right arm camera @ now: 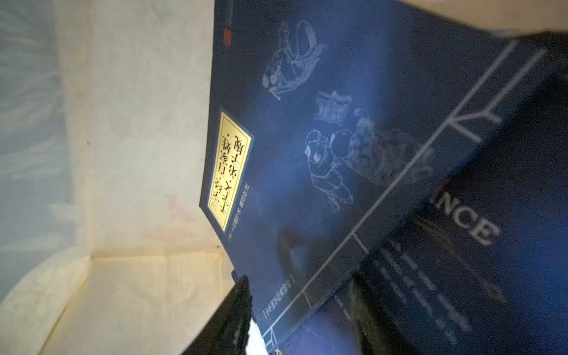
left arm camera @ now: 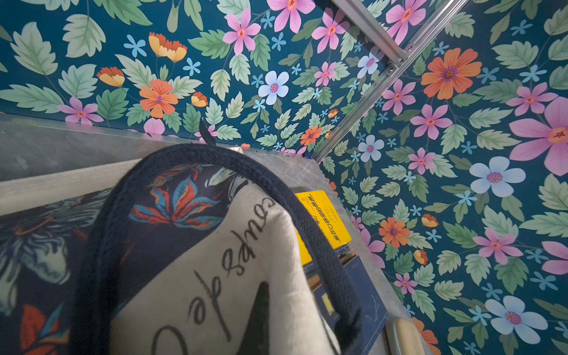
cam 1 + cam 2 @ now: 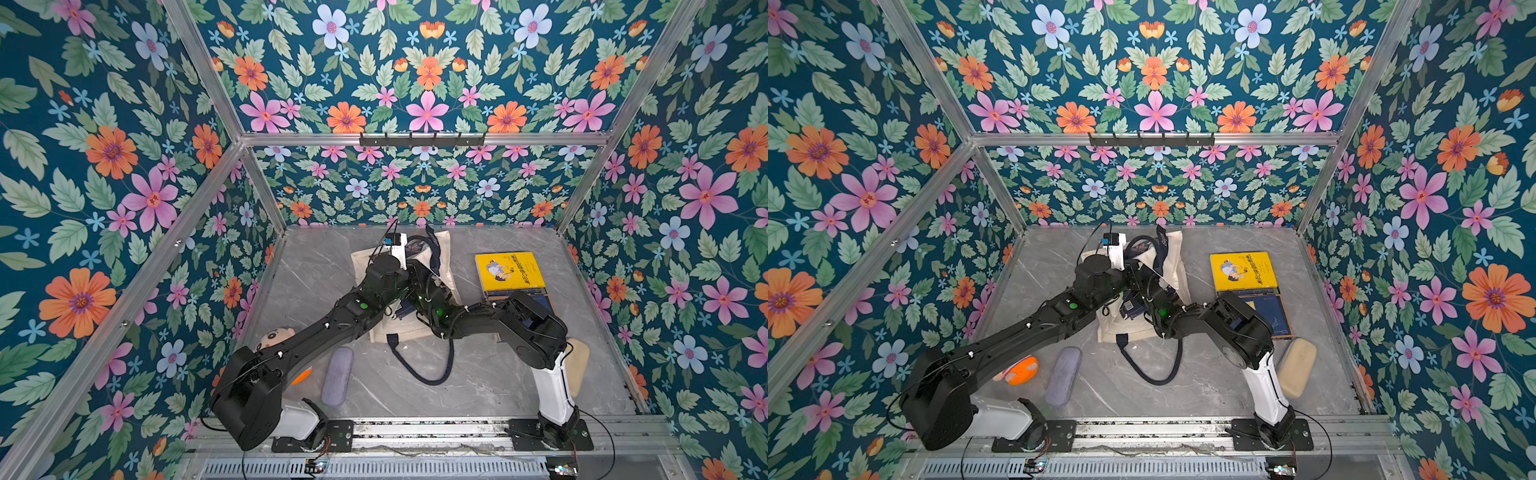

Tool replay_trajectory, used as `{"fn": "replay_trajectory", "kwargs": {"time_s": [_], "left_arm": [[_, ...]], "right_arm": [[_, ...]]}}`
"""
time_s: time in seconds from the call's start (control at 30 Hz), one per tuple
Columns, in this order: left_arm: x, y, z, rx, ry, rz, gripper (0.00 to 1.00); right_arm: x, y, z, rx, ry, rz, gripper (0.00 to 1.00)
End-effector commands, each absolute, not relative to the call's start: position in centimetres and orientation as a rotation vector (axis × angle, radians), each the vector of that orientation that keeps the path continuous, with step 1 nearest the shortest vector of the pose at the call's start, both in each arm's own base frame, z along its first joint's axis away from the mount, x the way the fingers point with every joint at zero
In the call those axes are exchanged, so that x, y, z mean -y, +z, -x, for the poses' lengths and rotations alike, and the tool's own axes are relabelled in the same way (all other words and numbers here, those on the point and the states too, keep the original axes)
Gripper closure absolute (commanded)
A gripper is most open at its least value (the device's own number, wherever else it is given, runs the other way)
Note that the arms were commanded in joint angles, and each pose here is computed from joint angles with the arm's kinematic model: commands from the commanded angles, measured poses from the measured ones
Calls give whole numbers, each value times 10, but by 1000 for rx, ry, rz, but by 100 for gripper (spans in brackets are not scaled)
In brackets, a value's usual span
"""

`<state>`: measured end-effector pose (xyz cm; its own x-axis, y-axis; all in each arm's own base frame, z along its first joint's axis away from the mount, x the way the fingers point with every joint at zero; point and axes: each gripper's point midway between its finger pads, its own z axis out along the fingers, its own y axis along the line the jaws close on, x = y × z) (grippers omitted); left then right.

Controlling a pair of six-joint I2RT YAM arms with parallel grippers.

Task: Take out the books from the canvas bag
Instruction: Pick up the book from the canvas bag.

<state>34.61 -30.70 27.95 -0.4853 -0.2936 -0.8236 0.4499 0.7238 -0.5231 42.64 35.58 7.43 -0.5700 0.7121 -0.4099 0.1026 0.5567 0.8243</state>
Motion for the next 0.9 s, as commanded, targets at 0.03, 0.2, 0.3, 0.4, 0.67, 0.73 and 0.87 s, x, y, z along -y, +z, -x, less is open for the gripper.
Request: {"fn": "replay_trajectory", "kwargs": {"time_s": [0.03,0.2,0.3,0.4,0.67,0.73,0.87], "left_arm": [[316,308,-344,-1783,-984,-128,100],[316,305,-345,-1790,-981,-127,100],[317,303,-346,-1796,-979,-127,100],[317,304,-346,-1796,-981,-126,100],[311,302,-349,-1799,-945,-101,100],[310,302,-350,-1801,-935,-91,100],[309,300,-351,-1807,-924,-86,100]], "right_arm": [[-358,85,-430,-1976,1075,-629,49],[-353,102,-428,-1940,1089,-639,49],[-347,114,-425,-1922,1072,-641,50],[-344,120,-423,-1932,1029,-640,50],[-354,104,-387,-2064,1034,-657,45],[-359,102,-364,-2134,969,-621,42],[-354,90,-327,-2210,926,-622,40]]}}
